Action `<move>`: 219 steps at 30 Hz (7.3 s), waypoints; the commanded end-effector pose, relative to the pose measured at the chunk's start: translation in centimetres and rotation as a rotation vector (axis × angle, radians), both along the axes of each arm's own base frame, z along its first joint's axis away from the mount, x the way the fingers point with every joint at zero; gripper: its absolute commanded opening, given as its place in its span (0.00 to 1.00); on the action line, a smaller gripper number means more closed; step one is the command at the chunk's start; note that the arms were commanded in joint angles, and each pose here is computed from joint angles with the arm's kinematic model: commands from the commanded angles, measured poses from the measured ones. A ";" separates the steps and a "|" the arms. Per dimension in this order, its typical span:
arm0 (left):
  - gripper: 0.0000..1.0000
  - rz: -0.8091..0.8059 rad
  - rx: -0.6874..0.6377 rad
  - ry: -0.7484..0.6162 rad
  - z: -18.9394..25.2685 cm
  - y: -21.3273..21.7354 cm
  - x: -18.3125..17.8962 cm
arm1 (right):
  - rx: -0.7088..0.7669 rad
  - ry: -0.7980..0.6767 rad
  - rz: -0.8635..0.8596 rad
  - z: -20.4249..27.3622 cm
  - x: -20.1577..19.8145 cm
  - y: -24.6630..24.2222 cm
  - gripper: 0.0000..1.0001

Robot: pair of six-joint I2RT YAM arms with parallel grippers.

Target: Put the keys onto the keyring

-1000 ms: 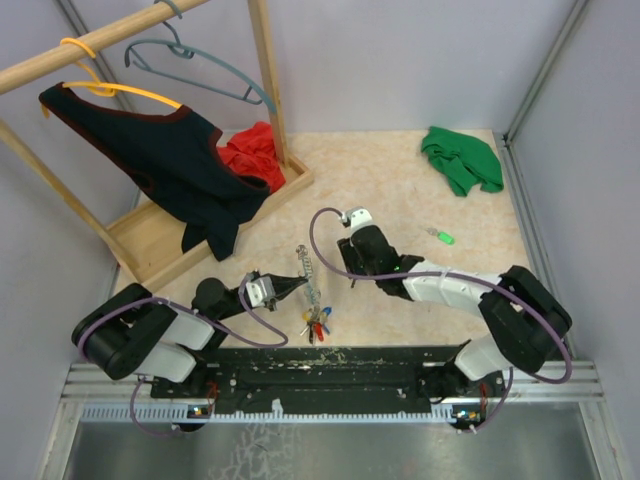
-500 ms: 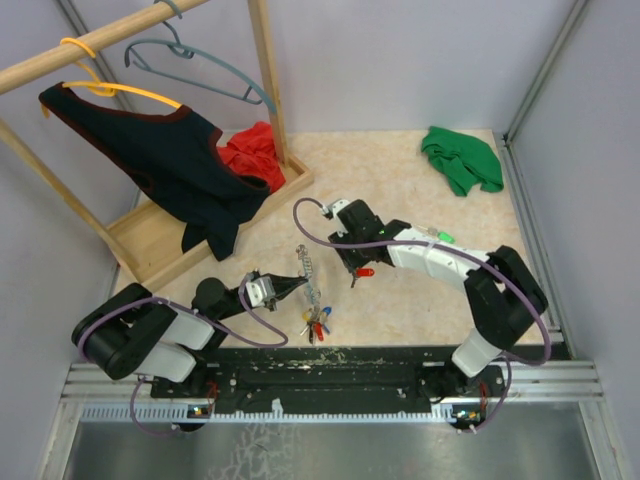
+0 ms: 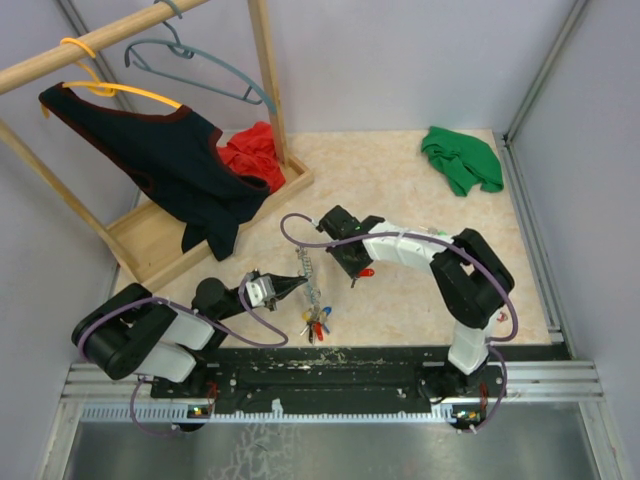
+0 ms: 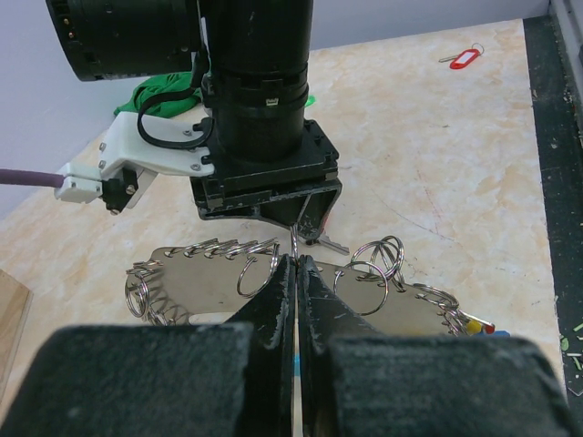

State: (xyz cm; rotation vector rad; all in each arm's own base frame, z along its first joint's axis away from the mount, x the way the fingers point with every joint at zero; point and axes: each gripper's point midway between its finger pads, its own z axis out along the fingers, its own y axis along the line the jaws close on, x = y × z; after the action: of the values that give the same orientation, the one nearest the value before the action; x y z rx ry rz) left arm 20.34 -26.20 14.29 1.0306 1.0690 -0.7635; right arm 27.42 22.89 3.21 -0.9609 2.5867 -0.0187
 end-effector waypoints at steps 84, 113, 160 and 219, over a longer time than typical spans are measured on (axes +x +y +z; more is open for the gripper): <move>0.00 -0.187 -0.110 -0.183 5.2 0.5 -2.1 | 0.683 -0.433 0.925 15.0 -8.4 7.5 0.00; 0.00 -0.286 -0.087 -0.182 5.0 -0.2 -3.1 | 0.715 -0.463 1.127 14.0 -9.1 10.9 0.00; 0.00 -0.284 -0.086 -0.192 5.0 -0.1 -3.2 | 0.730 -0.442 1.140 14.6 -10.4 10.3 0.00; 0.00 -0.322 -0.079 -0.195 5.1 -0.3 -3.7 | 0.769 -0.421 1.141 15.0 -10.6 10.9 0.00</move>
State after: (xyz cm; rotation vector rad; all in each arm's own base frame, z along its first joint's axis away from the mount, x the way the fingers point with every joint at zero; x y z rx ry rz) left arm 16.92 -26.59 14.12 1.2081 0.9940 -1.0447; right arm 16.93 32.11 14.57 -1.6938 1.3170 0.8288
